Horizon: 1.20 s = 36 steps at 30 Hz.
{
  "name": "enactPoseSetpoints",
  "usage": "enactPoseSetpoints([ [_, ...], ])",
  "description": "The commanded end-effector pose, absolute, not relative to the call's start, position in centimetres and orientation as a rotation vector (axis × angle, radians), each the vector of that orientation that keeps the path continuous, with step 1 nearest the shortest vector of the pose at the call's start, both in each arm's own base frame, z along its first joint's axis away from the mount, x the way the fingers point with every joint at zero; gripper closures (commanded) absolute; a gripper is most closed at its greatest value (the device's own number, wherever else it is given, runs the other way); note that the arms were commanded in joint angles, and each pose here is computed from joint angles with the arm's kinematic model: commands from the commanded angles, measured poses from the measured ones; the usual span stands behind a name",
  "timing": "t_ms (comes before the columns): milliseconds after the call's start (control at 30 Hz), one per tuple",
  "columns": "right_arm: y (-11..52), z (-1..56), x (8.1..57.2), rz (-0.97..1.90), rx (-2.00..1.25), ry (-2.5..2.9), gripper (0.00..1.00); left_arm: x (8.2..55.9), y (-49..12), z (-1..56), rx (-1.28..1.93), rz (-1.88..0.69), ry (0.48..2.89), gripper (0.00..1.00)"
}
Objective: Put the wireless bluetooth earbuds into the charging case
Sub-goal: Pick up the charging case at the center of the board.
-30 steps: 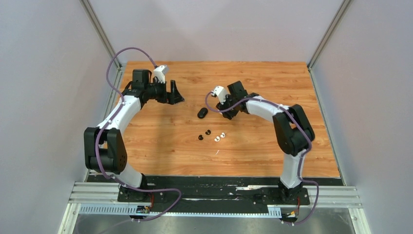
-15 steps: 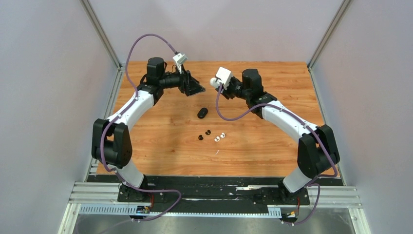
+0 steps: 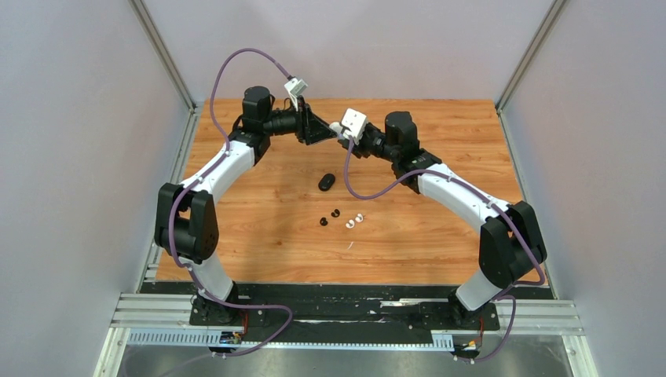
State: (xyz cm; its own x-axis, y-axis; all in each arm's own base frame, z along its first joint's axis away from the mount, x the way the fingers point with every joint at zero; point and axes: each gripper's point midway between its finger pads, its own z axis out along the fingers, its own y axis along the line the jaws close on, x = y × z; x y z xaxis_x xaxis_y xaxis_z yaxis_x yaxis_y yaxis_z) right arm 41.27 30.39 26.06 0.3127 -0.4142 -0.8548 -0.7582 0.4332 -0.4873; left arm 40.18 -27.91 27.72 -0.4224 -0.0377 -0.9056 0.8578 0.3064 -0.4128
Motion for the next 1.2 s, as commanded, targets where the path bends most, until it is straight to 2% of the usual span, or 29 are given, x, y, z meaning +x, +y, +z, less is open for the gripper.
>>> enactPoseSetpoints([
  [0, 31.2, 30.1, 41.3, 0.317, -1.141, 1.196, 0.87, 40.2, -28.5, 29.9, 0.803, -1.263, 1.594, 0.48],
  [300, 31.5, 30.3, 41.1, 0.316, -1.145, 1.176, 0.87, 40.4, -29.4, 29.6, 0.839, -1.306, 1.601, 0.53],
  [567, 31.3, 30.2, 41.3, 0.307, -1.129, 1.191, 0.87, 40.1, -29.7, 29.6, 0.873, -1.326, 1.588, 0.74],
  [600, 31.3, 30.2, 41.4, 0.309, -1.124, 1.194, 0.84, 40.0, -29.8, 29.6, 0.878, -1.328, 1.585, 0.77],
  [633, 31.2, 30.0, 41.4, 0.312, -1.119, 1.207, 0.77, 39.9, -29.8, 29.6, 0.887, -1.334, 1.580, 0.85],
  [667, 31.1, 30.0, 41.6, 0.314, -1.108, 1.226, 0.62, 39.9, -29.8, 29.6, 0.893, -1.336, 1.576, 0.88],
  [700, 31.1, 29.8, 41.8, 0.325, -1.103, 1.256, 0.40, 39.7, -29.8, 29.7, 0.906, -1.342, 1.568, 0.96],
  [733, 30.8, 29.5, 42.0, 0.339, -1.100, 1.301, 0.27, 39.6, -29.8, 29.9, 0.926, -1.335, 1.551, 0.98],
  [800, 30.0, 29.0, 41.9, 0.421, -1.096, 1.413, 0.12, 39.4, -29.7, 29.8, 0.955, -1.319, 1.551, 1.00],
  [833, 29.4, 29.0, 41.8, 0.483, -1.089, 1.460, 0.08, 39.2, -29.7, 29.9, 0.969, -1.311, 1.546, 1.00],
  [967, 27.0, 30.4, 40.5, 0.756, -1.088, 1.573, 0.06, 38.1, -28.9, 29.1, 1.080, -1.223, 1.532, 1.00],
  [1067, 26.1, 31.6, 38.1, 0.985, -1.159, 1.538, 0.08, 37.2, -28.2, 29.6, 1.205, -1.088, 1.409, 1.00],
  [1167, 26.3, 31.5, 36.5, 1.066, -1.234, 1.467, 0.10, 36.1, -27.7, 30.3, 1.304, -0.973, 1.277, 1.00],
])
